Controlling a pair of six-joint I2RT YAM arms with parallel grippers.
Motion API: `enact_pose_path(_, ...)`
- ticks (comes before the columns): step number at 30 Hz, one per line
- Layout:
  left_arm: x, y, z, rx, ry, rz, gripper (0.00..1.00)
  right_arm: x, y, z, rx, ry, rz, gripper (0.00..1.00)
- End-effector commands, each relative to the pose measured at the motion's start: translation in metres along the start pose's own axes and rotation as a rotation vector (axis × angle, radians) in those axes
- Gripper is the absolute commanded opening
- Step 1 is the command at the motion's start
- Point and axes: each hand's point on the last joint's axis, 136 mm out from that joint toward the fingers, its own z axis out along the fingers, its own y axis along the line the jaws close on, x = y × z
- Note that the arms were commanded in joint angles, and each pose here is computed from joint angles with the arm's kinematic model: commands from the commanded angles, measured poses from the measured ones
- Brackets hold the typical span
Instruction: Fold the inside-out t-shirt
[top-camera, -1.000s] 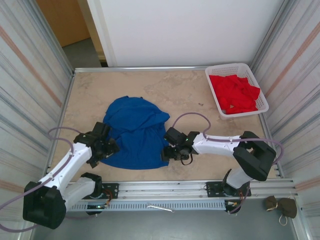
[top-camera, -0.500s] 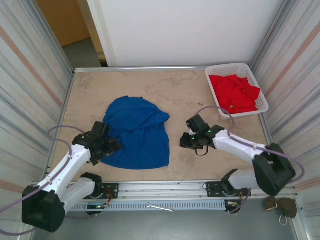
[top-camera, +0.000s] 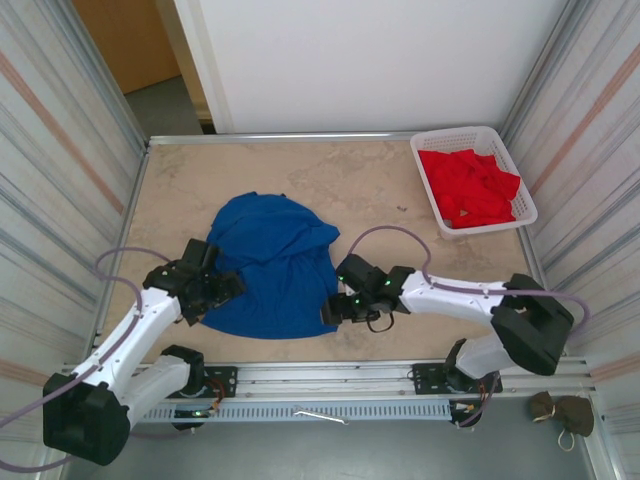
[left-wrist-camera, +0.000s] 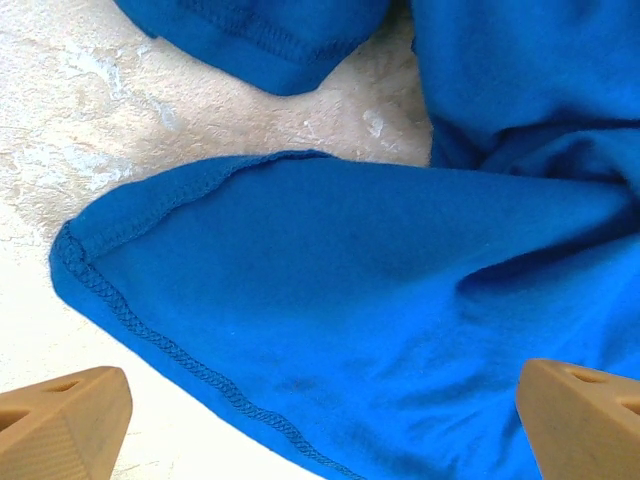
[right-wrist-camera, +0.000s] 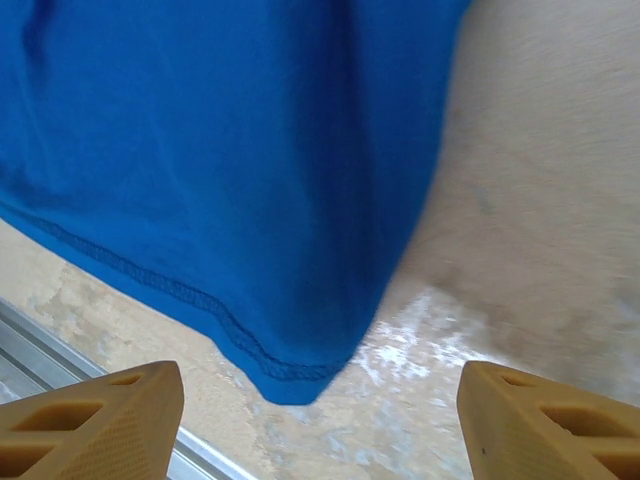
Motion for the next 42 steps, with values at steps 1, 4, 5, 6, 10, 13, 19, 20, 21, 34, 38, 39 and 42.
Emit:
enact_pose_path(1,-0.007,-0.007,-0.010,0.024,-0.032,0.014,0.99,-0.005,0.016,0.009,0.002,-0.014,0.004,0.71)
enact_pose_path(4,-0.007,-0.008,-0.011,0.030,-0.032,0.019,0.99,-0.003,0.017,0.021,0.015,0.010,0.007,0.69)
enact_pose_path(5,-0.007,-0.008,-0.011,0.032,-0.032,0.018,0.99,-0.002,0.017,0.024,0.018,0.016,0.008,0.67)
enact_pose_path(6,-0.007,-0.008,-0.011,0.032,-0.031,0.021,0.99,-0.002,0.014,0.028,0.027,0.020,0.013,0.65)
enact_pose_path(10,-0.008,-0.013,-0.013,0.052,-0.031,0.031,0.99,-0.007,0.003,0.033,0.040,0.019,0.039,0.28)
enact_pose_path(13,-0.005,-0.023,-0.012,0.093,-0.005,0.058,0.99,-0.021,-0.015,0.013,0.023,-0.026,0.080,0.00)
enact_pose_path(19,0.009,-0.043,-0.008,0.116,0.041,0.201,0.99,-0.042,-0.083,-0.054,0.035,-0.151,0.210,0.00)
enact_pose_path(20,0.013,-0.047,-0.005,0.116,0.041,0.228,0.99,-0.042,-0.093,-0.064,0.033,-0.167,0.232,0.00)
enact_pose_path(21,0.017,-0.050,-0.003,0.115,0.044,0.253,0.99,-0.042,-0.101,-0.071,0.034,-0.178,0.249,0.00)
enact_pose_path(34,0.112,-0.069,0.022,0.041,0.114,0.408,0.99,-0.022,-0.127,-0.078,0.047,-0.172,0.293,0.00)
enact_pose_path(38,0.134,-0.061,0.026,-0.029,0.101,0.437,0.98,-0.022,-0.128,-0.078,0.050,-0.173,0.293,0.00)
enact_pose_path(39,0.138,-0.059,0.027,-0.045,0.093,0.439,0.98,-0.022,-0.128,-0.078,0.049,-0.175,0.293,0.00)
enact_pose_path(42,0.147,-0.054,0.031,-0.076,0.089,0.440,0.96,-0.022,-0.127,-0.079,0.043,-0.177,0.291,0.00)
